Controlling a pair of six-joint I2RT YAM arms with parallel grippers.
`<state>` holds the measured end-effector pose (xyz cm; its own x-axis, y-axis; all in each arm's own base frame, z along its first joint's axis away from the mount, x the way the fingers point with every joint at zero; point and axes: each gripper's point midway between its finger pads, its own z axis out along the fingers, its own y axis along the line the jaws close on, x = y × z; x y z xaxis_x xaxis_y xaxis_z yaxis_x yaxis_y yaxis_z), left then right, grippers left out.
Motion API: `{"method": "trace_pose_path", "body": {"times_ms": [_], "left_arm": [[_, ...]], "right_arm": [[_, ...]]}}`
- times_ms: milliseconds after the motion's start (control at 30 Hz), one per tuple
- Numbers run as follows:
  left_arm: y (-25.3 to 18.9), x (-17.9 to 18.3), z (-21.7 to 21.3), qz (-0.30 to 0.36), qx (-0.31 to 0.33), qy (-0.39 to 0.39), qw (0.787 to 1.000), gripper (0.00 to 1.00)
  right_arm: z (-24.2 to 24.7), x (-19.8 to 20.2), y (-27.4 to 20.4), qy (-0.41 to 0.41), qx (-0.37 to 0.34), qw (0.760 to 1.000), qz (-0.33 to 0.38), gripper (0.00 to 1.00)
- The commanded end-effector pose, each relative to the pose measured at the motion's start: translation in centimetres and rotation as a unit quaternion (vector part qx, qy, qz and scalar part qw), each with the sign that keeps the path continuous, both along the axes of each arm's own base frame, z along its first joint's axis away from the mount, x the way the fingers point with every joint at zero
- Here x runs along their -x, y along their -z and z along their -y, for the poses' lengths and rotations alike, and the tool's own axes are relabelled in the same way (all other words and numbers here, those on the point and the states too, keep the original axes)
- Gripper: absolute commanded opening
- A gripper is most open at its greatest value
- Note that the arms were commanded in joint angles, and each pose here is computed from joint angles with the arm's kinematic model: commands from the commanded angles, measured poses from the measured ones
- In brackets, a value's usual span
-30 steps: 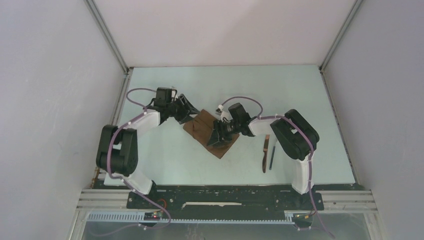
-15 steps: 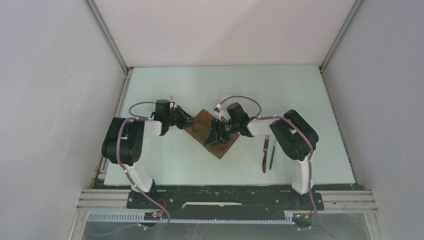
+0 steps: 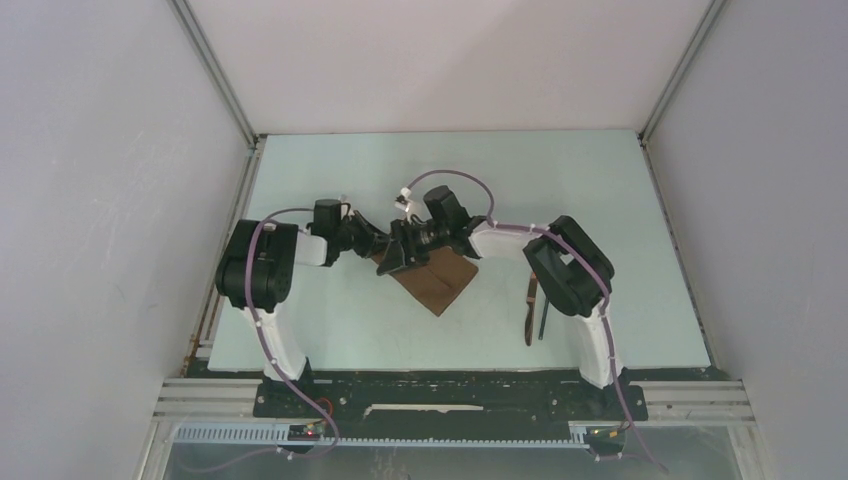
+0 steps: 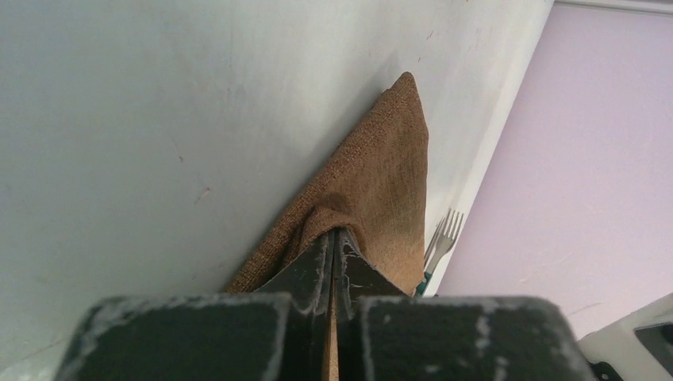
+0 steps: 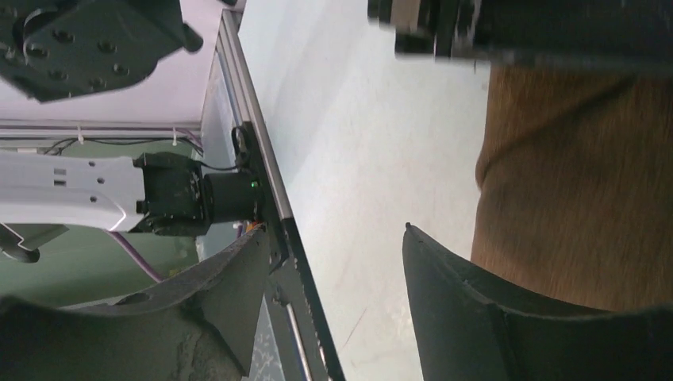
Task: Fold the napkin into a case and place the utensils inside
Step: Smooth out the 2/3-rectangle-folded napkin at the center of the board.
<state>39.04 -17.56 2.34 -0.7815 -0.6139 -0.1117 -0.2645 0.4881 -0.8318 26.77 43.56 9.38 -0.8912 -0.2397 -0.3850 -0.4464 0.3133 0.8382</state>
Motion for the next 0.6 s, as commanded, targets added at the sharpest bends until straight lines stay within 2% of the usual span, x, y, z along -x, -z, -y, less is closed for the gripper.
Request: {"method": "trace_pose_path", "body": {"times_ms": [0,267,433,567], "left_arm": [[0.6,-0.6,-0.8,-0.020,-0.008,-0.007,1.000,0.00],[1.5,-0.1,-0.9,-0.042,-0.017,-0.001,0.999,0.00],[2.0,0.0,-1.2,-0.050,-0.025,0.000,0.998,0.00],[2.1,-0.1,-1.3,-0.053,-0.030,0.002,0.998,0.00]], "right_arm": [[-2.1,-0.8,0.3,-0.027,-0.014,1.000,0.000,0.69],[-3.0,-2.4,2.5,-0.036,-0.022,0.998,-0.038,0.56],[-0.1,-0.5,4.8,-0.029,0.008,0.997,-0.072,0.57],[2.7,1.7,3.9,-0.025,0.017,0.996,-0.083,0.59]]}}
